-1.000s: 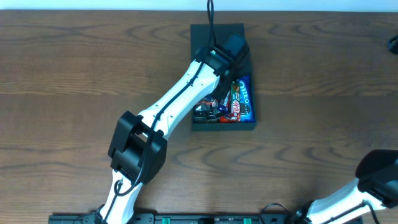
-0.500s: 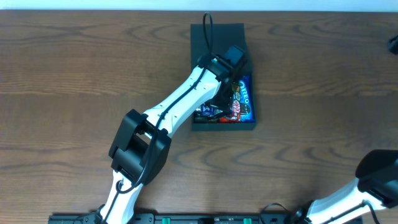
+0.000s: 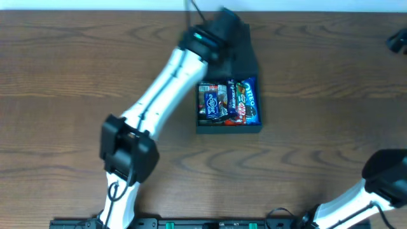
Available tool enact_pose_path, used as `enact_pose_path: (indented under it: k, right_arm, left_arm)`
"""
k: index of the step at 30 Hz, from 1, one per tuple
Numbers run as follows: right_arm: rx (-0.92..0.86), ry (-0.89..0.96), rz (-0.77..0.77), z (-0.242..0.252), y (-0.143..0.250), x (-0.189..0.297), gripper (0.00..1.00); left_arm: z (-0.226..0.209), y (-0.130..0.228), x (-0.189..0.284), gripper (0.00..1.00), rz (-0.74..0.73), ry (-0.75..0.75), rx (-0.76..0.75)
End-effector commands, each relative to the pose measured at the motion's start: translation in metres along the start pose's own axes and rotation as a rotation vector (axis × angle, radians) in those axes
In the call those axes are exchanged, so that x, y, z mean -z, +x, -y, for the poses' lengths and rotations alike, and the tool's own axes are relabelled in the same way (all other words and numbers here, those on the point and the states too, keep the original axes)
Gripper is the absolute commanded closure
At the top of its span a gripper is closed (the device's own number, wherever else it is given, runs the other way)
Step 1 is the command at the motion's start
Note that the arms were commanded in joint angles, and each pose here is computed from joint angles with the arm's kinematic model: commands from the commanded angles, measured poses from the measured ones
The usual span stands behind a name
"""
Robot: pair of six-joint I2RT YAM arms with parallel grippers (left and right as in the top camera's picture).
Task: Pack container
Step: 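Carry the Eclipse tin into the box, release and withdraw, then move both grippers to the box lid's top edge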
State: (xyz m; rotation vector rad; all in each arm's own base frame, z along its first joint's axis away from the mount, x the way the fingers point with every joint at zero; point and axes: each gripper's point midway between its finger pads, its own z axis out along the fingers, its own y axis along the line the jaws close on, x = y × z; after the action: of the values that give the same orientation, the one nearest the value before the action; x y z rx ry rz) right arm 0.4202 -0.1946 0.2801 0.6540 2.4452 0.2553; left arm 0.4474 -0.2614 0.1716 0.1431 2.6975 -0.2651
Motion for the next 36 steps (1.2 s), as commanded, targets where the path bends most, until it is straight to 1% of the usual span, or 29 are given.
enact_pose_path:
  k: [1, 2, 3, 4, 5, 6, 7, 8, 9, 12, 14, 16, 20, 24, 27, 30, 32, 36]
  right_arm:
    - [0.03, -0.108, -0.102, -0.03, 0.015, -0.042, 0.04]
    - [0.042, -0.138, -0.123, -0.041, 0.019, -0.051, 0.06]
    - [0.053, -0.161, -0.14, -0.05, 0.022, -0.059, 0.11]
    - [0.068, -0.185, -0.161, -0.061, 0.026, -0.069, 0.21]
    - [0.086, -0.2, -0.18, -0.071, 0.031, -0.081, 0.43]
    - [0.106, -0.211, -0.2, -0.081, 0.036, -0.093, 0.6]
    - [0.126, -0.222, -0.22, -0.092, 0.042, -0.105, 0.71]
    - [0.15, -0.234, -0.247, -0.105, 0.05, -0.12, 0.85]
    - [0.168, -0.243, -0.268, -0.114, 0.057, -0.132, 0.97]
    - [0.224, -0.268, -0.344, -0.143, 0.086, -0.169, 0.99]
    - [0.254, -0.28, -0.387, -0.158, 0.104, -0.191, 0.99]
    - [0.283, -0.289, -0.433, -0.172, 0.126, -0.215, 0.99]
    - [0.295, -0.292, -0.506, -0.18, 0.155, -0.242, 0.99]
    - [0.257, -0.344, -0.57, -0.182, 0.173, -0.259, 0.99]
    - [0.243, -0.363, -0.598, -0.181, 0.182, -0.267, 0.99]
    - [0.237, -0.447, -0.62, -0.194, 0.19, -0.268, 0.99]
    - [0.234, -0.465, -0.632, -0.197, 0.196, -0.273, 0.98]
    - [0.218, -0.498, -0.668, -0.202, 0.208, -0.279, 0.99]
  left_arm:
    - [-0.051, -0.035, 0.014, 0.56, 0.082, -0.029, 0.133]
    - [-0.063, -0.045, 0.013, 0.69, 0.107, -0.034, 0.157]
    - [-0.073, -0.053, 0.012, 0.8, 0.131, -0.036, 0.175]
    - [-0.083, -0.062, 0.01, 0.94, 0.16, -0.038, 0.197]
    - [-0.093, -0.071, 0.008, 0.94, 0.188, -0.036, 0.238]
    - [-0.101, -0.079, 0.004, 0.94, 0.209, -0.033, 0.286]
    - [-0.107, -0.084, 0.001, 0.94, 0.221, -0.022, 0.331]
    - [-0.109, -0.088, -0.004, 0.94, 0.221, 0.009, 0.368]
    - [-0.107, -0.089, -0.01, 0.94, 0.21, 0.044, 0.372]
    - [-0.097, -0.079, -0.032, 0.94, 0.128, 0.142, 0.347]
    - [-0.097, -0.071, -0.049, 0.94, 0.091, 0.144, 0.34]
    - [-0.1, -0.061, -0.073, 0.94, 0.044, 0.136, 0.363]
    - [-0.102, -0.04, -0.108, 0.94, -0.045, 0.141, 0.404]
    - [-0.102, -0.021, -0.135, 0.94, -0.126, 0.146, 0.482]
    - [-0.1, -0.011, -0.148, 0.94, -0.166, 0.156, 0.513]
    - [-0.1, -0.003, -0.157, 0.94, -0.195, 0.164, 0.529]
    - [-0.095, -0.002, -0.161, 0.94, -0.207, 0.195, 0.53]
    - [-0.093, -0.006, -0.161, 0.94, -0.194, 0.209, 0.526]
